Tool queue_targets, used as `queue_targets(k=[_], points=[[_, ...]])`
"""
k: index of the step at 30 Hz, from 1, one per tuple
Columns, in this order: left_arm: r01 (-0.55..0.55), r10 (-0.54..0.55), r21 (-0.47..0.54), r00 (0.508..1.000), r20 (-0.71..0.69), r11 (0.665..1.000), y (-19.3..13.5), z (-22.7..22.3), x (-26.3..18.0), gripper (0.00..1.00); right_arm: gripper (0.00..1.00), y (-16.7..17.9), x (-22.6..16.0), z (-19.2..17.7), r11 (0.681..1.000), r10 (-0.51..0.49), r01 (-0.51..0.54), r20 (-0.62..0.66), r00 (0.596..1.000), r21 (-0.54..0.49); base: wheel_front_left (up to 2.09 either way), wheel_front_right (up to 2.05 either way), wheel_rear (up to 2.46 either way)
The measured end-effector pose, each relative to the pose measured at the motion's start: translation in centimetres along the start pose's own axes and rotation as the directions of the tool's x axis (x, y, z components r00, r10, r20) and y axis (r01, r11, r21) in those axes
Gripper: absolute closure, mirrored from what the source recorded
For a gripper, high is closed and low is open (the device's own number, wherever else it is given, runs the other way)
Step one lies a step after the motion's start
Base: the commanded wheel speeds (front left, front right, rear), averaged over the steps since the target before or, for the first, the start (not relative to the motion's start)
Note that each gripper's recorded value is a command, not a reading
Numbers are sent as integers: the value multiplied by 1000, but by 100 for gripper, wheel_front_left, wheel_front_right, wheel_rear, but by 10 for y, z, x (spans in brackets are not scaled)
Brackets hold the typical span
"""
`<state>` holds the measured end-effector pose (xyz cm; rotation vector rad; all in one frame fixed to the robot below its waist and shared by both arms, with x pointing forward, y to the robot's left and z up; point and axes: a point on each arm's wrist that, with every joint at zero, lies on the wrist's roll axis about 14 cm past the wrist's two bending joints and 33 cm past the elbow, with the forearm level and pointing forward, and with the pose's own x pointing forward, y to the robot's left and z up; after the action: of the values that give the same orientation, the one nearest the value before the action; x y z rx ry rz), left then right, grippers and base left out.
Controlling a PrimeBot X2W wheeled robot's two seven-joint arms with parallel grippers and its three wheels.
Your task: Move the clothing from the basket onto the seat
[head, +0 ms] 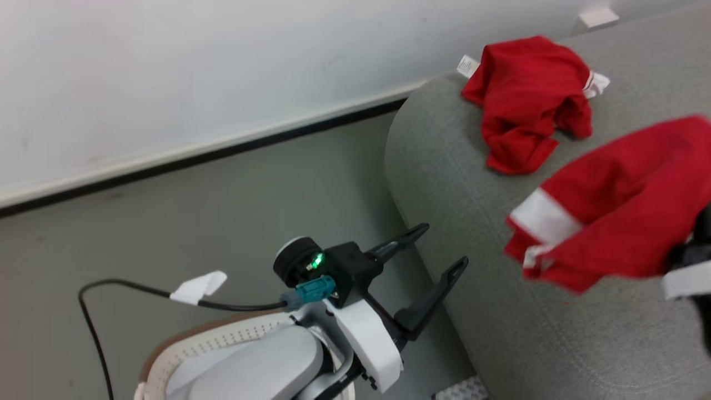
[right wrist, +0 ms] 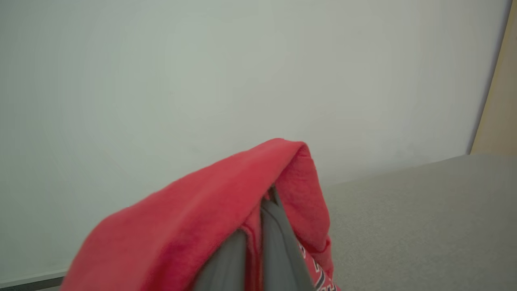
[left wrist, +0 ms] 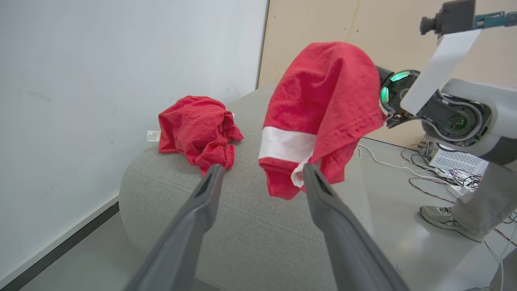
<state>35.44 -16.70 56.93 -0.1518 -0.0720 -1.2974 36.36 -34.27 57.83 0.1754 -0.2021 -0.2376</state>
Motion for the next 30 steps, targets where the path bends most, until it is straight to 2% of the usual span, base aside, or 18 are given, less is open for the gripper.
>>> queue_targets(k=[7,8,12,16,19,22,24,26,28,29,30], points=[[-22,21,-21,999,-25,1000,34,-18,1,0,100,-33,60,19,991,-49,49,3,999,-123,0,0,0],[-38,37,-35,999,-37,999,52,-30,0,0,100,-47,86,12,984,-82,76,-26,996,-159,0,0,0],[-78,75,-62,995,-60,995,80,-53,-7,0,100,-64,118,-9,971,-120,96,-98,988,-218,0,0,0],[-117,110,-90,990,-88,989,102,-79,-15,0,100,-72,143,-52,951,-145,71,-233,962,-301,0,0,0],[-147,136,-107,985,-107,983,114,-93,-23,0,100,-78,151,-93,932,-171,31,-362,916,-361,0,0,0],[-184,170,-117,978,-124,976,125,-105,-32,0,100,-83,151,-132,916,-204,-11,-488,849,-402,0,0,0],[-203,187,-122,973,-134,971,129,-110,-37,0,100,-85,137,-169,903,-232,-69,-615,753,-425,0,0,0],[-217,200,-124,970,-137,968,131,-112,-40,0,100,-83,126,-190,898,-241,-108,-681,692,-427,0,0,0],[-222,206,-120,969,-136,968,132,-111,-42,0,100,-83,121,-197,899,-247,-122,-716,653,-422,0,0,0],[-224,208,-118,969,-135,967,133,-110,-42,0,100,-83,120,-196,897,-249,-126,-721,647,-423,0,0,0],[-225,209,-115,969,-136,968,133,-110,-42,0,94,-84,120,-195,897,-251,-127,-723,644,-424,0,0,0]])
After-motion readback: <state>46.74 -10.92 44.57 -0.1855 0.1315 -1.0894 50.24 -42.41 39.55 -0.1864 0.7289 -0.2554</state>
